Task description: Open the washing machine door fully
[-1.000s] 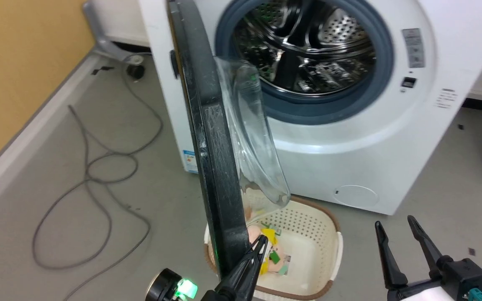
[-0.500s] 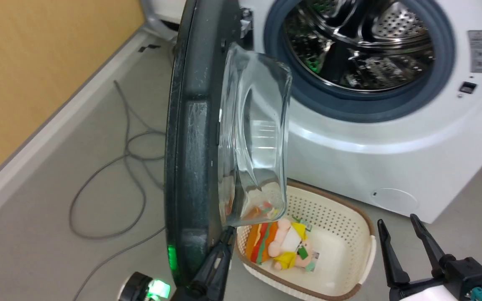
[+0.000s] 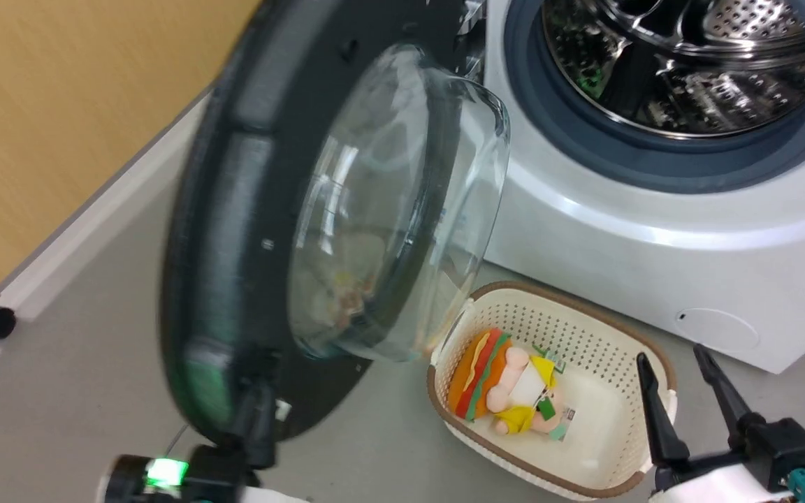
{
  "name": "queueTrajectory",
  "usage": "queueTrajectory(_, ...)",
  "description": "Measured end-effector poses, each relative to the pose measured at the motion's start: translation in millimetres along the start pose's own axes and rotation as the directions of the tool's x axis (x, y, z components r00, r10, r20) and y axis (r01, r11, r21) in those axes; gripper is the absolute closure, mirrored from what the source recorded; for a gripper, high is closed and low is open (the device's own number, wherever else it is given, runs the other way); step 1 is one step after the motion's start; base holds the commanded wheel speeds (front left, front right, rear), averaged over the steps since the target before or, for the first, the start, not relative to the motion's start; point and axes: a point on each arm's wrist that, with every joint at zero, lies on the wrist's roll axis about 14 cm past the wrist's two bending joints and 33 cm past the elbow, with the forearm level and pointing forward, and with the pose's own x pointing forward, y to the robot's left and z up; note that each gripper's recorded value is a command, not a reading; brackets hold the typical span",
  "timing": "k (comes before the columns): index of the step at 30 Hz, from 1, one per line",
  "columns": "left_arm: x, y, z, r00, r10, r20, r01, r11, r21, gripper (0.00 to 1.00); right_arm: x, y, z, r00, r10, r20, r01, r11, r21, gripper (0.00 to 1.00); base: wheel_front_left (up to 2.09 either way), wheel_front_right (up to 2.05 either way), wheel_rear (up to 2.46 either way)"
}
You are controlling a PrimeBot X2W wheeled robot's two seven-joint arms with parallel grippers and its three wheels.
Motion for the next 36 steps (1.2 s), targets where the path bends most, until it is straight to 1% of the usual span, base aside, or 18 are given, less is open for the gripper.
queueTrajectory(5, 6, 34, -9, 0.995, 0.093, -0.028, -0.091, 0.994, 0.054, 1.00, 7, 2, -4, 1.000, 0.012, -0.002, -0.012, 1.000, 0.001, 0.00, 0.00, 0.00, 0.00)
queueTrajectory(12, 20, 75, -15, 0.973, 0.228, -0.045, -0.225, 0.972, 0.063, 1.00, 12, -5, -11, 1.000, 0.001, -0.011, -0.001, 1.000, 0.005, 0.00, 0.00, 0.00, 0.00)
queueTrajectory(19, 34, 106, -25, 0.942, 0.328, -0.067, -0.323, 0.943, 0.078, 1.00, 12, -22, -23, 0.999, -0.029, -0.035, 0.029, 1.000, 0.001, 0.00, 0.00, 0.00, 0.00)
queueTrajectory(27, 53, 137, -22, 0.911, 0.410, -0.048, -0.404, 0.910, 0.097, 1.00, 17, -34, -28, 0.998, -0.044, -0.037, 0.043, 0.999, -0.002, 0.00, 0.00, 0.00, 0.00)
queueTrajectory(36, 76, 156, -23, 0.896, 0.442, -0.040, -0.436, 0.894, 0.101, 1.00, 20, -43, -34, 0.998, -0.056, -0.041, 0.056, 0.998, -0.001, 0.00, 0.00, 0.00, 0.00)
